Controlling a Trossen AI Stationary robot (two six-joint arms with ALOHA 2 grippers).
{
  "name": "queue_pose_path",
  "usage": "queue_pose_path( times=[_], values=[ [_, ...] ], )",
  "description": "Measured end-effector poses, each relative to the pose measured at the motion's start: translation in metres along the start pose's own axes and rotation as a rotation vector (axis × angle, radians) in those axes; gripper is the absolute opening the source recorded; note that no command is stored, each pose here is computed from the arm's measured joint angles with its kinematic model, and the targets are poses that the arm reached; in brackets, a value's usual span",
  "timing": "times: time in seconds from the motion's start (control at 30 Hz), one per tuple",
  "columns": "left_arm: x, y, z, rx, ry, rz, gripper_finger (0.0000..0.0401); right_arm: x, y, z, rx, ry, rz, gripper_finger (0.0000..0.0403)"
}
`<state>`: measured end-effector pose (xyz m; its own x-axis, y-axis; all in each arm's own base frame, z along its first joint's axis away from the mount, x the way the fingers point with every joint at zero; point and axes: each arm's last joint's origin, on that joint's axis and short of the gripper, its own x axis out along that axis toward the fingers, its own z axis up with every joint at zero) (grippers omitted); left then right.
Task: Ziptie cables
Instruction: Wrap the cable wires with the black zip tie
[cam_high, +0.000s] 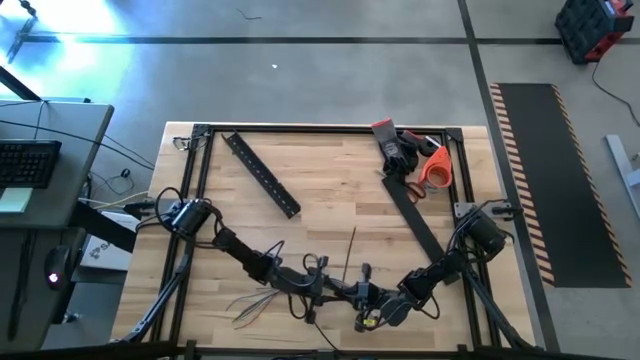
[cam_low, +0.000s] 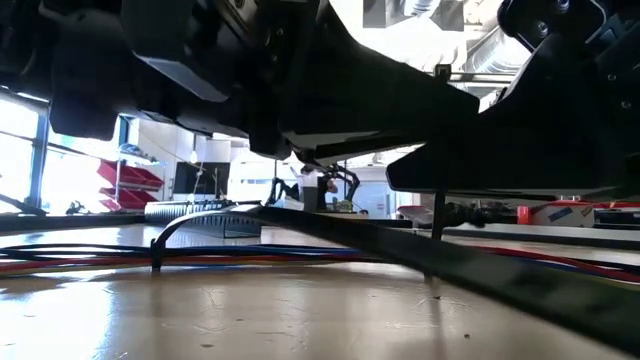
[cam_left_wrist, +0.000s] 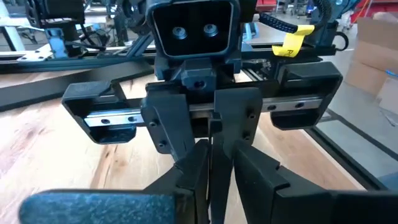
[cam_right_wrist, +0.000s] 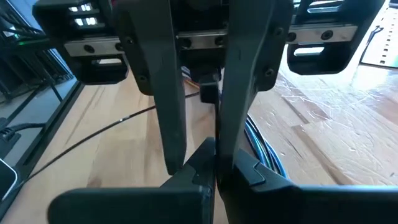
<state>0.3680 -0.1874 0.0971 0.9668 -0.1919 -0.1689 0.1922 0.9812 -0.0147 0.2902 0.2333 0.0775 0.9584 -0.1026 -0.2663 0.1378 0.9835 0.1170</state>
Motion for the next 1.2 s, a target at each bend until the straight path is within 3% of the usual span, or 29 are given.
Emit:
queue_pose_path(
  times=[0.3, 0.9, 1.03, 1.2],
  values=[
    [-0.003, -0.009, 0.001, 0.058, -0.02, 0.047, 0.0003, 0.0, 0.0, 0.0, 0.007, 0.0, 0.007, 0.0],
    [-0.004, -0.012, 0.001, 0.032, -0.019, 0.045, 0.0, 0.0, 0.001, -0.001, -0.008, 0.013, 0.026, 0.0003],
    [-0.004, -0.012, -0.003, 0.012, 0.015, 0.055, 0.0, -0.002, 0.003, -0.002, -0.006, 0.027, 0.05, 0.0037],
    [-0.005, -0.013, -0.003, 0.007, 0.021, 0.055, 0.0, -0.01, 0.008, -0.001, -0.023, 0.071, 0.075, 0.0114]
  ],
)
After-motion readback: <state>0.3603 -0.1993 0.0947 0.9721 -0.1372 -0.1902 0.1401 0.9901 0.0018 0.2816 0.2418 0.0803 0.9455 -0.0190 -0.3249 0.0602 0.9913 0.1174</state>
